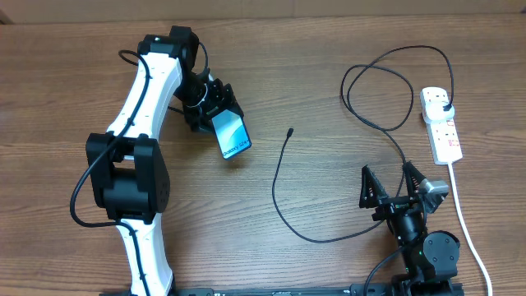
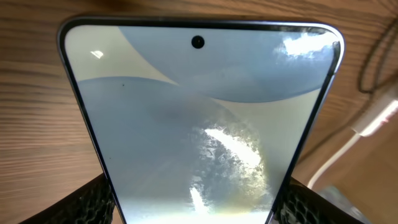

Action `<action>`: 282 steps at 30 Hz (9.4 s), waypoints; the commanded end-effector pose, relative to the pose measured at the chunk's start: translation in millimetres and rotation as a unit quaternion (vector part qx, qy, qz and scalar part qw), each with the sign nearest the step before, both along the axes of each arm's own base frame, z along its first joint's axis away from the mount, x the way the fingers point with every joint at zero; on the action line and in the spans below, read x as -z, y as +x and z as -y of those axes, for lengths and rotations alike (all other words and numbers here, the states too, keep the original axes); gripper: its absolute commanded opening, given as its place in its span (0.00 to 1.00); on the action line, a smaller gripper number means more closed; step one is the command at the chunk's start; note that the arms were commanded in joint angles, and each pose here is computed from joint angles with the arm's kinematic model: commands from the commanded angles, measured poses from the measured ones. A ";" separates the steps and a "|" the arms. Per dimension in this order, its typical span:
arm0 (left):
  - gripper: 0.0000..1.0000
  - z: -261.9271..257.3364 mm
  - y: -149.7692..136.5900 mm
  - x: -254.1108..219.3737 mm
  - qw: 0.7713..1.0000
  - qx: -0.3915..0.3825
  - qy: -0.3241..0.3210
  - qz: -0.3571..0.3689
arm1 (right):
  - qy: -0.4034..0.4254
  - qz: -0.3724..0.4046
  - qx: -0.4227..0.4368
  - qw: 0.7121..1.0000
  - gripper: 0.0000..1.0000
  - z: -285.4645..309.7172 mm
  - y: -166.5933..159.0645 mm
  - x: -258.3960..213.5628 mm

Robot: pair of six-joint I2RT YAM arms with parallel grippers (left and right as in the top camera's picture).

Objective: Plug charger to phone and switch on socket

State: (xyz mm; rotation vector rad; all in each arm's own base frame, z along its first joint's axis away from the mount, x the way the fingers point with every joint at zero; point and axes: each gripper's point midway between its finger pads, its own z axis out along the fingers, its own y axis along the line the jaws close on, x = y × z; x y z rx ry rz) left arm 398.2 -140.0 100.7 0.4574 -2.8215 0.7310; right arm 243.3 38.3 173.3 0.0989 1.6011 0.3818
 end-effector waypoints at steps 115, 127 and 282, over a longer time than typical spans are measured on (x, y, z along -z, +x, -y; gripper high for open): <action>0.68 47.0 -20.9 -124.7 0.867 -0.208 -0.339 -0.300 | 0.042 -0.184 -0.070 0.980 1.00 -26.8 -6.2 -33.4; 0.68 47.0 -20.9 -124.6 0.868 -0.207 -0.339 -0.298 | 0.038 -0.314 -0.063 0.947 1.00 -28.1 1.7 -76.7; 0.72 72.1 -49.9 -27.8 0.912 -0.285 0.014 -0.294 | 0.248 -0.543 -0.190 0.779 0.11 -260.8 82.7 60.0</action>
